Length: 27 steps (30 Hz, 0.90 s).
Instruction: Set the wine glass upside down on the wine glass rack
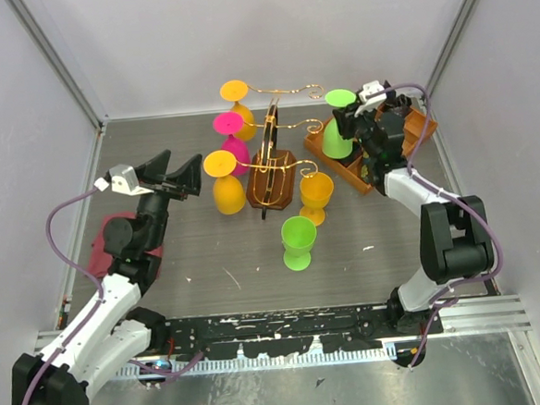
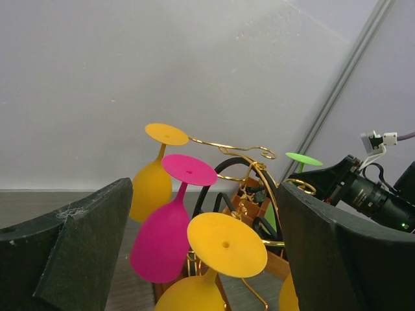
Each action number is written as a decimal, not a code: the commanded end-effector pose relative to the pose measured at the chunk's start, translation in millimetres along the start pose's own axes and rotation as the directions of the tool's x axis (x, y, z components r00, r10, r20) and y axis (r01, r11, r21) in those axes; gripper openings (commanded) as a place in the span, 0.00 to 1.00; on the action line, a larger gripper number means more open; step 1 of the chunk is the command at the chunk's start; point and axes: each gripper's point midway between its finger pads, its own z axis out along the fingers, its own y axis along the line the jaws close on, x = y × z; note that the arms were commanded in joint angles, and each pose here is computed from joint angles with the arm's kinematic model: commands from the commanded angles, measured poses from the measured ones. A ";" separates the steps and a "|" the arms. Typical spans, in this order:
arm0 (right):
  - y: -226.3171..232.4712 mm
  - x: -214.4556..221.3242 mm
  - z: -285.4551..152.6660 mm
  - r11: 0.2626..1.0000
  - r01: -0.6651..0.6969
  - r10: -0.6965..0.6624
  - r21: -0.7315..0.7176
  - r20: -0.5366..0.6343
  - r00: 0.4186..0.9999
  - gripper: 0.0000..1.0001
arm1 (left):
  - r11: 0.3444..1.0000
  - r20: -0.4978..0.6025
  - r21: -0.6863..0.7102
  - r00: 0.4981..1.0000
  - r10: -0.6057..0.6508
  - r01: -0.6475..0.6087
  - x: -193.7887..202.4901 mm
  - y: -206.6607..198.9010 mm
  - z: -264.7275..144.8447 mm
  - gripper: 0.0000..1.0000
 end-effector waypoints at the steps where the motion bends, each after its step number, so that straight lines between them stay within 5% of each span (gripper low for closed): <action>1: 14.2 -36.4 1.8 0.995 0.053 -0.039 -0.084 0.163 0.986 0.01 | 1.000 0.037 -0.007 0.999 0.017 -0.017 -5.1 3.1 0.4 0.98; 13: 36.2 -20.9 17.3 0.970 0.064 -0.021 -0.235 0.180 0.983 0.01 | 1.000 0.035 -0.015 0.999 0.025 -0.024 0.5 6.8 3.2 0.98; 27: 50.3 -25.3 27.5 0.962 0.116 -0.055 -0.246 0.242 0.969 0.01 | 0.999 0.029 -0.026 0.999 0.032 -0.032 5.3 10.1 5.0 0.98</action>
